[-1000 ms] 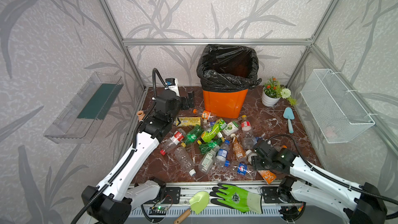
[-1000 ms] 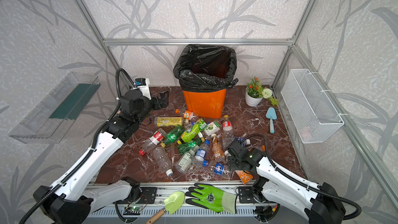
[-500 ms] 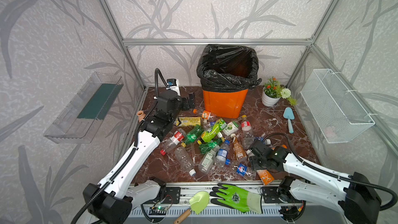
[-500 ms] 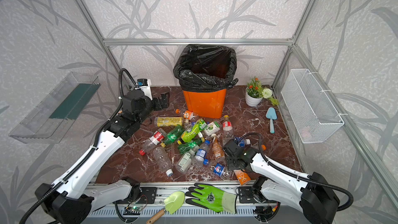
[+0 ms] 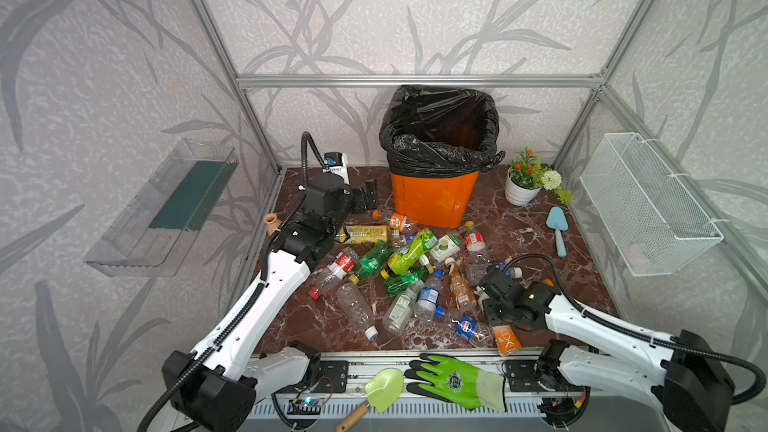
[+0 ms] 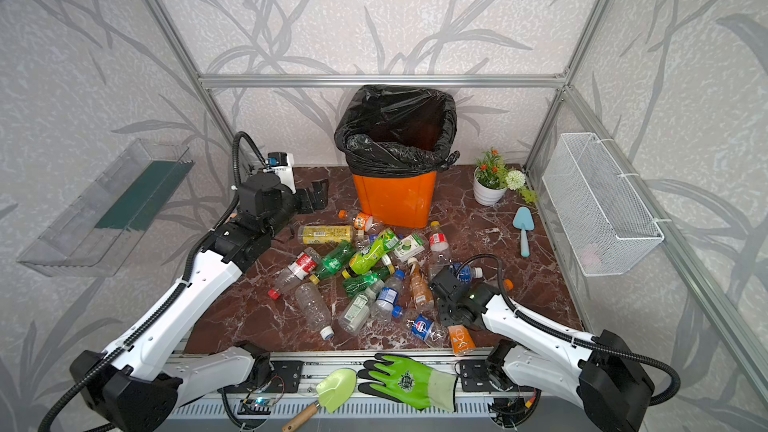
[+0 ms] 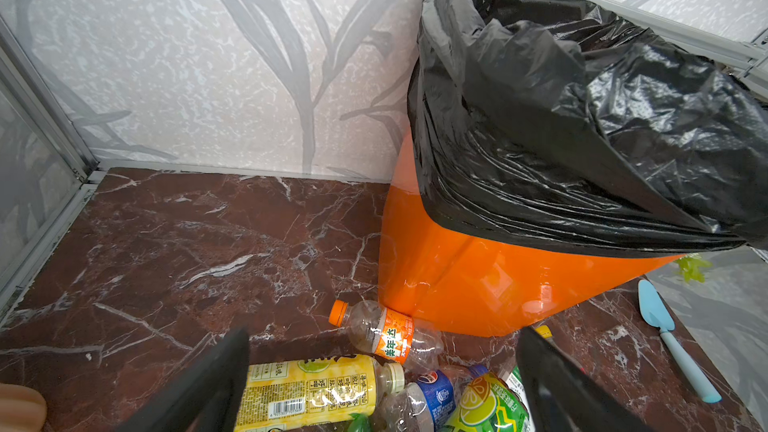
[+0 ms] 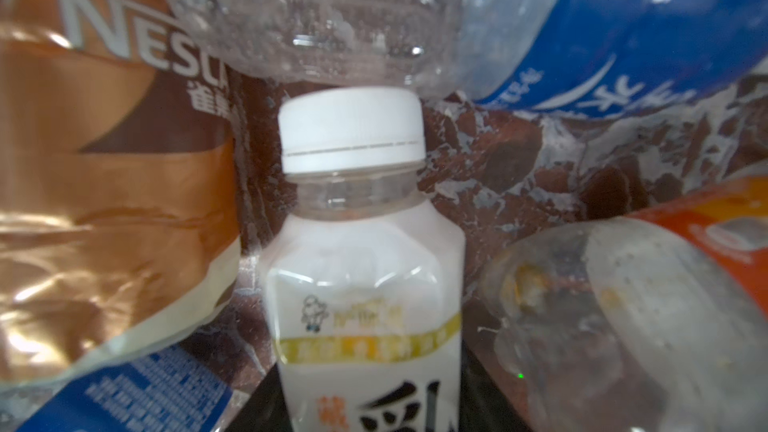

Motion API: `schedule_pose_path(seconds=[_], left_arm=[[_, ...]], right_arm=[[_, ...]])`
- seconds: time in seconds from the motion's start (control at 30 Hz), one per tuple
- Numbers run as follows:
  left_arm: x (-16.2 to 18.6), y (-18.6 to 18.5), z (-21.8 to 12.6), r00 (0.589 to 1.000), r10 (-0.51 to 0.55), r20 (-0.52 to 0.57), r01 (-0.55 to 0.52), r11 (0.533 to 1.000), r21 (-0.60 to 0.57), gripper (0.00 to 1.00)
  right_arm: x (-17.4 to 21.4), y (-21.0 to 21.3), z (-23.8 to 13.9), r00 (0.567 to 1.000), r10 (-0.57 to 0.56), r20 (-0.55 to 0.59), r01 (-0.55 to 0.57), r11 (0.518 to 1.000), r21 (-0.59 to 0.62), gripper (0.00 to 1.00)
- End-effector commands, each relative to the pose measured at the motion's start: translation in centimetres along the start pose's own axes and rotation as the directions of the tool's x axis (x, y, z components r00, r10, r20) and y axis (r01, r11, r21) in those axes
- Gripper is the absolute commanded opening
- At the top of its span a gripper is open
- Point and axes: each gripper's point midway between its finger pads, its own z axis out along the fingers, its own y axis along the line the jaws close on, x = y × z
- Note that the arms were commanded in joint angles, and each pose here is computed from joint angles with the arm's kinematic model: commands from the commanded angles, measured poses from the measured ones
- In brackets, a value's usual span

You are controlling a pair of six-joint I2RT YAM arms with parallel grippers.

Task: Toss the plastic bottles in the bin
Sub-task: 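Close the right gripper around the white milk tea bottle's neck, then lift the white milk tea bottle high and swing it over the bin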

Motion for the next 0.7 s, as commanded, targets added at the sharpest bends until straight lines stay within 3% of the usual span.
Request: schedule_pose_path(seconds=[0.0,0.23,0.43,0.53,0.6,0.67], left_arm=[[0.0,0.2,0.0,1.000,0.012,-0.007,-0.012,1.000,-0.005,0.99],[0.1,0.4,-0.1,1.000,0.008,-0.014,-0.008,1.000,-0.010,0.99],[0.0,0.6,-0.3,1.000,0.010,-0.009,-0.010,1.000,-0.018,0.99],[0.0,0.9,-0.3,1.000,0.013,-0.006,-0.013,0.999,-0.031,0.99],[-0.1,1.1,-0.3,1.000,0.011,-0.001,-0.011,0.999,-0.045,0.99],[-0.1,1.6,-0.3,1.000,0.000,0.001,0.000,0.998,-0.063,0.99]], right_arm=[[-1.7,0.2,-1.5,0.996,-0.023,0.089,0.024,1.000,-0.016,0.48],[-3.8,0.5,-4.7,0.964,-0.021,0.264,0.047,0.995,-0.093,0.45],[-6.1,0.4,-8.8,0.895,0.003,0.446,0.071,0.986,-0.148,0.44],[-8.8,-0.1,-13.0,0.798,0.051,0.600,0.061,0.985,-0.164,0.43],[-11.2,-0.3,-16.8,0.691,0.073,0.720,0.067,0.984,-0.165,0.43],[-13.9,-0.5,-21.3,0.550,0.092,0.830,0.074,0.985,-0.158,0.43]])
